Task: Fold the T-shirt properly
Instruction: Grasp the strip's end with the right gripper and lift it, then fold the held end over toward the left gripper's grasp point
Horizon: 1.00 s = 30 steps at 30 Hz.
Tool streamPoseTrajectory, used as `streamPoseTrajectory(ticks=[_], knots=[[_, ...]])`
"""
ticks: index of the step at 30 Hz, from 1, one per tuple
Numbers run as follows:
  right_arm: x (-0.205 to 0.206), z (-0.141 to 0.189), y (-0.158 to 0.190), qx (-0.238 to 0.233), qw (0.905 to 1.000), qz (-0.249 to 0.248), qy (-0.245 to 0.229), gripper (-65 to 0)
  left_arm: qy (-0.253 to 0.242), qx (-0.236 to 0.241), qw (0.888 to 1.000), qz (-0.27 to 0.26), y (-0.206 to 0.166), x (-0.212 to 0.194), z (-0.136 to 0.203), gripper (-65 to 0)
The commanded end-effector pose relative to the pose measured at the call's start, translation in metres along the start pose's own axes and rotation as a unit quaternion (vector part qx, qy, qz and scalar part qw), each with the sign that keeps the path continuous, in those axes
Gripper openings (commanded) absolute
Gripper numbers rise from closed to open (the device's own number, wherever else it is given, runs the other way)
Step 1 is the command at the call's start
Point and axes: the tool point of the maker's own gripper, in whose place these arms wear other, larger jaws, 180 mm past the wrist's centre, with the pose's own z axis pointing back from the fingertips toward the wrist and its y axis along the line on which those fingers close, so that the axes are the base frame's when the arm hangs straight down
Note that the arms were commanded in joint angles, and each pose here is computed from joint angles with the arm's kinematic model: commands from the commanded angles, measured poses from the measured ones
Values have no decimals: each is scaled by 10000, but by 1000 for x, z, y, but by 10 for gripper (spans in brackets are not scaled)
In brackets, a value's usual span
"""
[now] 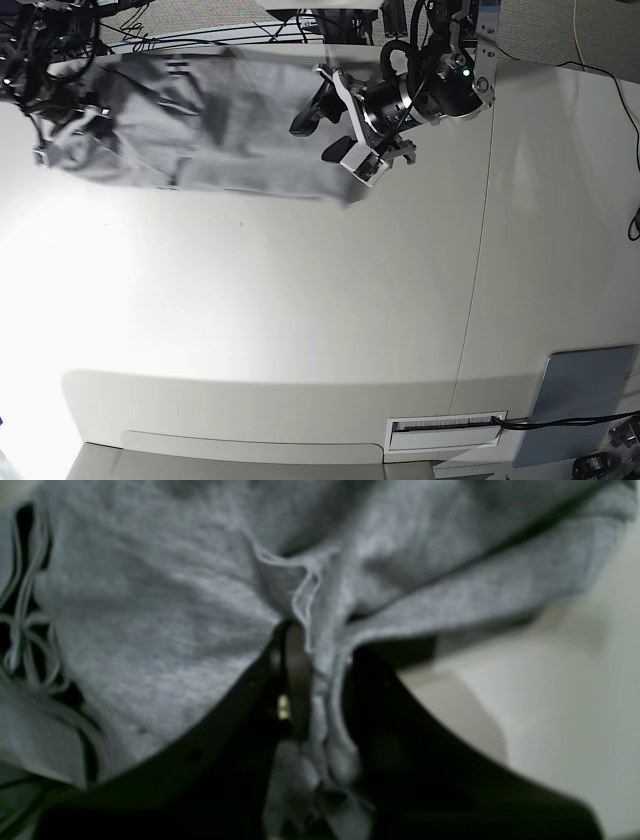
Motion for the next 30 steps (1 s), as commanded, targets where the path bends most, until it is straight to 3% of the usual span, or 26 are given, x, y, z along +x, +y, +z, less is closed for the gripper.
streamPoseTrajectory(ticks=[1, 4, 8, 16, 23, 30], knots=[[20, 13, 2, -12, 9994, 192, -288, -650, -226, -53, 9997, -66, -4, 12, 3, -292], [35, 28, 16, 1, 9976, 526, -445, -650, -224, -53, 9997, -67, -4, 11, 3, -292], [54, 42, 66, 336, 9915, 894, -880, -650, -211, -54, 9998, -45, -4, 10, 3, -291], [67, 51, 193, 791, 9620, 2066, -1603, -650, 238, 255, 9994, -58, 0, -21, 6, -292], [38, 25, 279, 1431, 9454, 2543, -1452, -650, 593, 664, 9959, -166, 5, -51, 12, -291], [19, 16, 328, 1633, 9308, 2925, -1464, -650, 781, 629, 9950, -19, -2, -68, 16, -291]])
